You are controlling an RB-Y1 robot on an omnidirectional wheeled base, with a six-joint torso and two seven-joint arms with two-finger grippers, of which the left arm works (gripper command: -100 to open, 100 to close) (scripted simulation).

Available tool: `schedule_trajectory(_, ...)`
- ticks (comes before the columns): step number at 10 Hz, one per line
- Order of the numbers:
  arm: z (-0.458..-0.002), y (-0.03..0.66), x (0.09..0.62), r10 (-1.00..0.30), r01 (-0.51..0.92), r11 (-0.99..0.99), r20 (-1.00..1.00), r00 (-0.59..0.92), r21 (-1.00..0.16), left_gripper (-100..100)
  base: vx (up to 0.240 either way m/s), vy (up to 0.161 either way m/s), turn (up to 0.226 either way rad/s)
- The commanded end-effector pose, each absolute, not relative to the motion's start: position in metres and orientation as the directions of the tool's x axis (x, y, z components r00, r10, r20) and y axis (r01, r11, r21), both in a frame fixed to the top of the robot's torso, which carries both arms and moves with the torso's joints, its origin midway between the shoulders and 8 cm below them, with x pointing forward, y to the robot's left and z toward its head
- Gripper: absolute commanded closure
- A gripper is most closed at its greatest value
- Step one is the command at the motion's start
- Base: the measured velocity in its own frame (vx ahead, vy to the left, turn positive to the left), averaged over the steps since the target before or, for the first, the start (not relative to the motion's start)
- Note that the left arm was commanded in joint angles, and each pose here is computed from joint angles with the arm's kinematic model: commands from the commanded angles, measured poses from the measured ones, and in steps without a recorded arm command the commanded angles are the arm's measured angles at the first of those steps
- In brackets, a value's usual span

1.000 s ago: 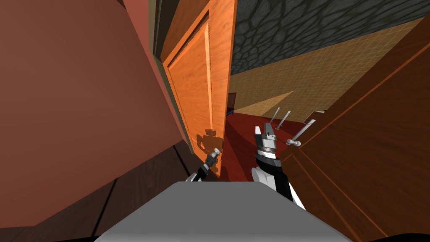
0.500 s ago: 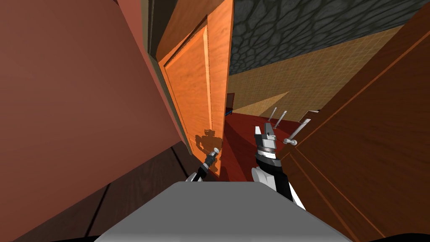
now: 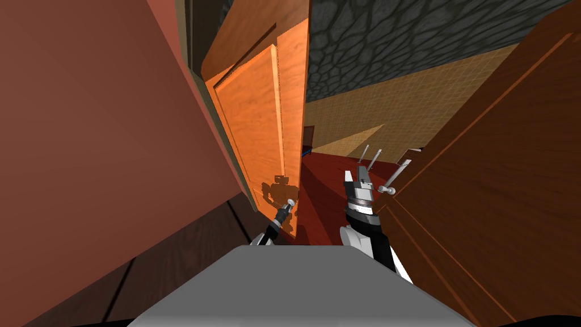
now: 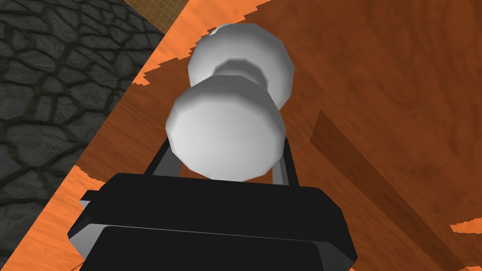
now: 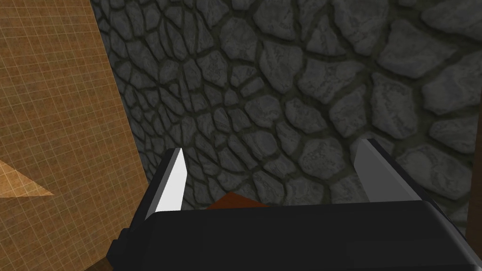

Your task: Push the door open

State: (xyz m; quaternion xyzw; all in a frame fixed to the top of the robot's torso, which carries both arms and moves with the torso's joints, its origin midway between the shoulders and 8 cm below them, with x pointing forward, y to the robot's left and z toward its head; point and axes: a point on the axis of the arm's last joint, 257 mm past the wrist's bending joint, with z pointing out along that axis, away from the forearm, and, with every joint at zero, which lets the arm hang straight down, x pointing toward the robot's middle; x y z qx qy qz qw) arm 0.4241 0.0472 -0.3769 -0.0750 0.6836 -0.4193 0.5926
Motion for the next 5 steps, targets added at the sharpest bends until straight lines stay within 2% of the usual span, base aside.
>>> schedule_trajectory(1, -0.374, 0.054, 0.43, -0.649, 0.366, 0.605, -0.704, -0.288, -0.707, 100, 0.034, -0.02, -0.051)
schedule_trajectory(5, -0.372, 0.069, 0.438, -0.749, 0.298, 0.52, -0.595, -0.291, -0.8, 100, 0.036, -0.022, -0.076)
